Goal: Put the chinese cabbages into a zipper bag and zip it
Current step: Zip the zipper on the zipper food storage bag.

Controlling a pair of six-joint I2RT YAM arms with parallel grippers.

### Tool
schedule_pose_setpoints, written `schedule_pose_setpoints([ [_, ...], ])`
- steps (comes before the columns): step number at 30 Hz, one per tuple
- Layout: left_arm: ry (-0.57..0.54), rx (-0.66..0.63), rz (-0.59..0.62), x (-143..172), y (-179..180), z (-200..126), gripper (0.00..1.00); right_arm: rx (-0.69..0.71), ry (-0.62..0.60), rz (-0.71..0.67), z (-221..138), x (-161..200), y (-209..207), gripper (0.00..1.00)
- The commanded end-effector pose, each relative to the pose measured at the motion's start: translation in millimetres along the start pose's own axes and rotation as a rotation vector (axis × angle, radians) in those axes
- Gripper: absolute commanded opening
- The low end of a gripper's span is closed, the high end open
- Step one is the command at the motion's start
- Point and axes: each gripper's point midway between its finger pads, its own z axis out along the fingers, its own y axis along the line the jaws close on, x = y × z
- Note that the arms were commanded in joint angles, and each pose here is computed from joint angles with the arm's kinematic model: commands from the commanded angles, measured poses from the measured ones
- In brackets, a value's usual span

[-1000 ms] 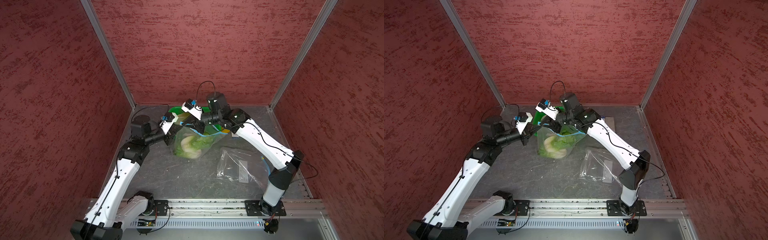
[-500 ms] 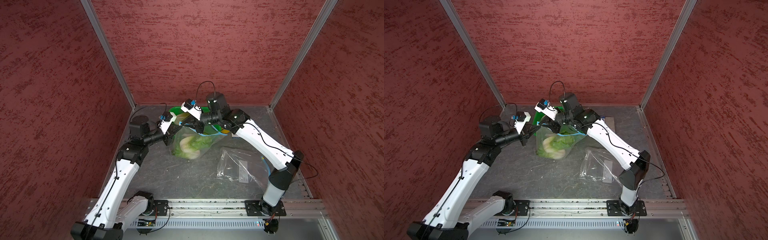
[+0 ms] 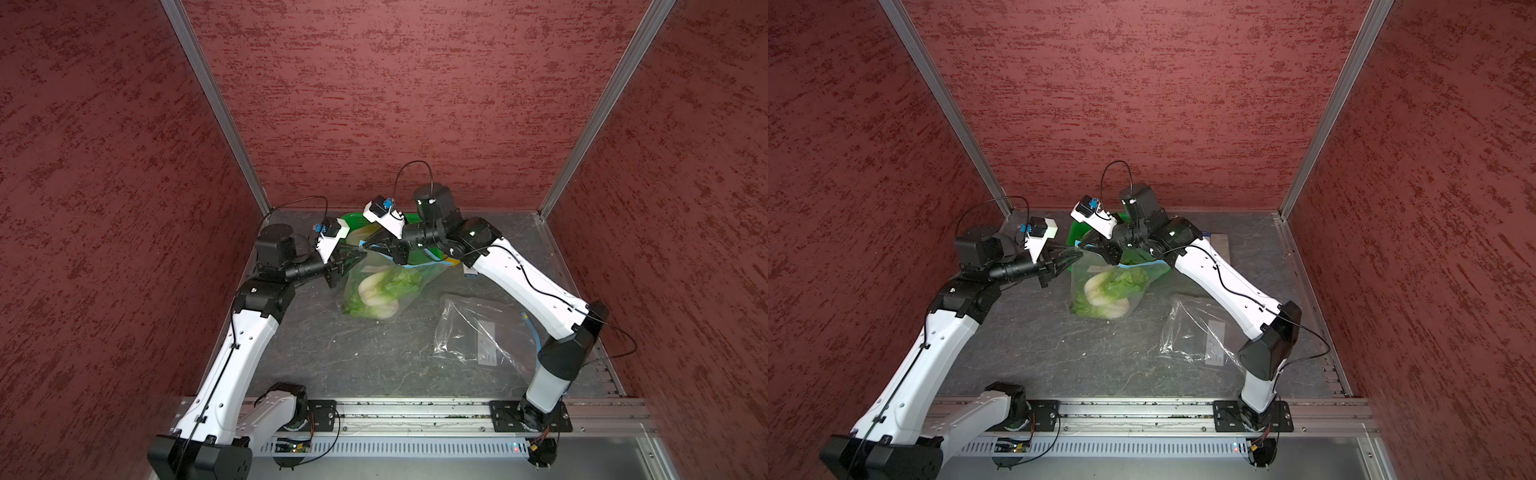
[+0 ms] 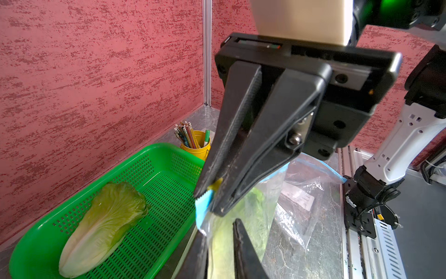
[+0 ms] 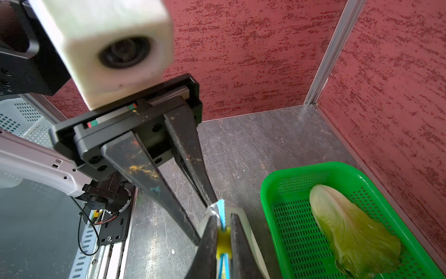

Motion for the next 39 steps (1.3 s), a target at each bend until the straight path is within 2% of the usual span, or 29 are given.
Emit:
schedule_pose_setpoints([
  [1,-0.037,0.04,0.02,-16,-6,-3,0.2,0.033,-0.081,-0.049,-19,-26,3,0.07],
  [5,-0.047,0.034,0.019,-20,-4,-2,0.19,0.036,-0.082,-0.046,-19,-25,3,0.07],
  [17,-0.053,-0.007,0.024,-23,3,-1,0.0,0.061,-0.097,-0.042,-23,-25,1,0.08],
  [31,-0.069,-0.084,0.042,-29,8,-9,0.0,0.12,-0.086,-0.001,-35,-10,-10,0.13],
  [39,-0.08,-0.084,0.042,-32,6,-11,0.0,0.144,-0.082,0.02,-42,-1,-15,0.14],
])
